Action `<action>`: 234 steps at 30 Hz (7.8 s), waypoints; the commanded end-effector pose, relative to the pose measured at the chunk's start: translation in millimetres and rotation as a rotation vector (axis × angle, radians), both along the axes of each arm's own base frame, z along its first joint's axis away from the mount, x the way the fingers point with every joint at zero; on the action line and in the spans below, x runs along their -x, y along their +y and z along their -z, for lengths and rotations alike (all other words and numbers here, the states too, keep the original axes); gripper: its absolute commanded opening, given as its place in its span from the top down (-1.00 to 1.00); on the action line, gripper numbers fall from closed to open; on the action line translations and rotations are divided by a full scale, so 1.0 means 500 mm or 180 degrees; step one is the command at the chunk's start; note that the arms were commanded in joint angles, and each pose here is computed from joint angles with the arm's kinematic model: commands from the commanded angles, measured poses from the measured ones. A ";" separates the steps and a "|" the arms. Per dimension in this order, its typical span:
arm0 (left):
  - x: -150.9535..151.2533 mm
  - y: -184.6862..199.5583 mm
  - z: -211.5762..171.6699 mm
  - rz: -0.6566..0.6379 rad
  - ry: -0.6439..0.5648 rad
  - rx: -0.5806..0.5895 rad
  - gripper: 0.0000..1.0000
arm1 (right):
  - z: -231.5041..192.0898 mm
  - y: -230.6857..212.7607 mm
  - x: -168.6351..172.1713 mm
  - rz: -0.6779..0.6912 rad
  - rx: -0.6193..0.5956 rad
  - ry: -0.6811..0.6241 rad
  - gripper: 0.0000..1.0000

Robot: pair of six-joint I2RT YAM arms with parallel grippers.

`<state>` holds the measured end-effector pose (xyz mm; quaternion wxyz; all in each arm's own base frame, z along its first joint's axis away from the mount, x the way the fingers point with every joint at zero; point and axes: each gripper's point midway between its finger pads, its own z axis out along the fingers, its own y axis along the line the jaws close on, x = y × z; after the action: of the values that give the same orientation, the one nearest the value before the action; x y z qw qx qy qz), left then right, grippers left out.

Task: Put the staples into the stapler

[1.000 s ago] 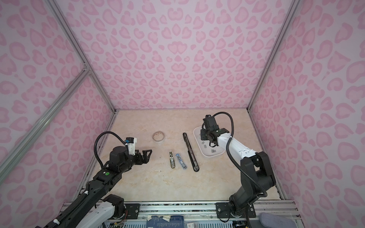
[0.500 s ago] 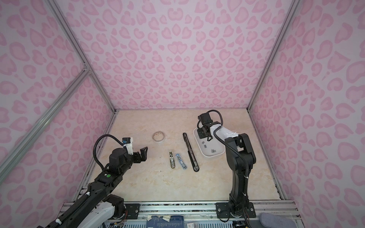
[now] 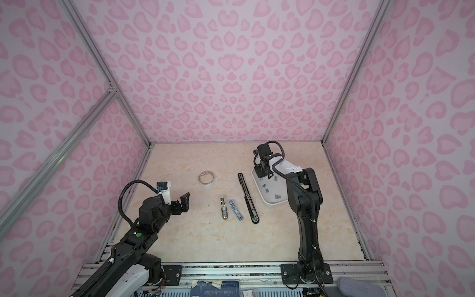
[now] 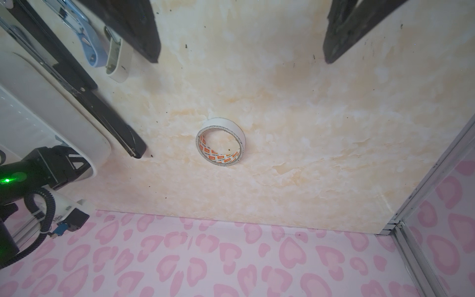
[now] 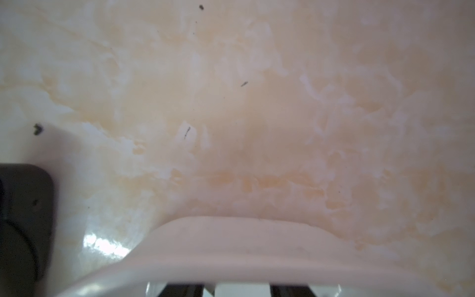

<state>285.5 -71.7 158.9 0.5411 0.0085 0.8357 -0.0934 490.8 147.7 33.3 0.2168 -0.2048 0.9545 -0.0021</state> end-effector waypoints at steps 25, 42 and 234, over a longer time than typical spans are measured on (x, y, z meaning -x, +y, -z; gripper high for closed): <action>-0.015 -0.006 -0.011 0.0025 -0.0031 -0.0001 -0.98 | 0.044 -0.061 0.027 0.0315 0.0123 0.0321 0.54; -0.011 -0.012 -0.014 0.0078 -0.0054 0.0044 -0.98 | 0.043 -0.079 0.072 0.0594 0.0086 0.0387 0.36; 0.026 -0.065 0.050 0.0189 0.0554 0.0977 -0.96 | -0.001 0.396 0.480 0.0473 -0.0686 -0.0522 1.00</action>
<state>266.9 -102.2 122.1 0.4406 -0.0577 0.8669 -0.2259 255.7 352.0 39.3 0.3208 -0.1125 0.9370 0.0803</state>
